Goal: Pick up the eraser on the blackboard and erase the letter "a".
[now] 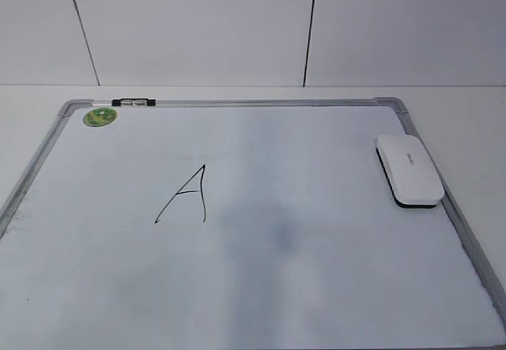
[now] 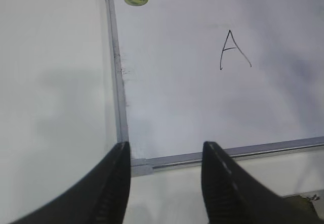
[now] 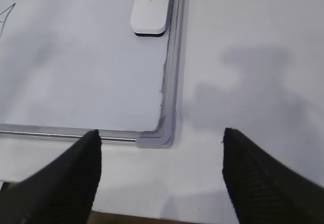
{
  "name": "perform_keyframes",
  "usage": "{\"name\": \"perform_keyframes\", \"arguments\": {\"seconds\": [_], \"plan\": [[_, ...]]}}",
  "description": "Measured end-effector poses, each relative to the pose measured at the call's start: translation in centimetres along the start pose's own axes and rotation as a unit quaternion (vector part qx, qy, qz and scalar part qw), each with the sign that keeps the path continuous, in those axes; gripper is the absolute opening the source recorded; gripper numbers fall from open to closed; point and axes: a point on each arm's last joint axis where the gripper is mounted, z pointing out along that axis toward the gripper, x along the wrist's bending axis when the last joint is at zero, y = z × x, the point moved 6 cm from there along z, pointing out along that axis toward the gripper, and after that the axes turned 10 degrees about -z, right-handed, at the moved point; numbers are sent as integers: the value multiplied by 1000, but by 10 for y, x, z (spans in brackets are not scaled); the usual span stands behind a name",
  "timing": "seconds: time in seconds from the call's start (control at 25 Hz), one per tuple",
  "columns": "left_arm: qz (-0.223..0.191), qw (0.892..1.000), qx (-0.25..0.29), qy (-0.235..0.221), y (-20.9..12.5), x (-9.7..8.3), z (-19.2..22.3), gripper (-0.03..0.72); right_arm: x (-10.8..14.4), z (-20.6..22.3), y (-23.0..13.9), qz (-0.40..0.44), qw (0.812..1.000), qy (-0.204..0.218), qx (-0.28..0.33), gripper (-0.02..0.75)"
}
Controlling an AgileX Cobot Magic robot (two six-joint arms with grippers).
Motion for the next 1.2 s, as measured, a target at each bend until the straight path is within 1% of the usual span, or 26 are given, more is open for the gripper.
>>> {"name": "perform_keyframes", "arguments": {"seconds": [0.2, 0.44, 0.64, 0.92, 1.2], "plan": [[2, 1000, 11, 8, -16, 7, 10, 348, -6, 1, -12, -7, 1000, -26, -8, 593], [-2, 999, 38, 15, -30, 13, 26, 348, -7, 12, -27, -12, 999, -34, 7, 593], [-4, 1000, 23, 12, -27, 13, 33, 348, -7, 18, -33, -13, 999, -35, 14, 593], [-7, 1000, 7, 11, -27, 16, 47, 348, -9, 24, -27, -17, 999, -42, -14, 593], [-6, 1000, 1, 10, -26, 16, 48, 348, -9, 28, -27, -20, 999, -45, -20, 593]]}}
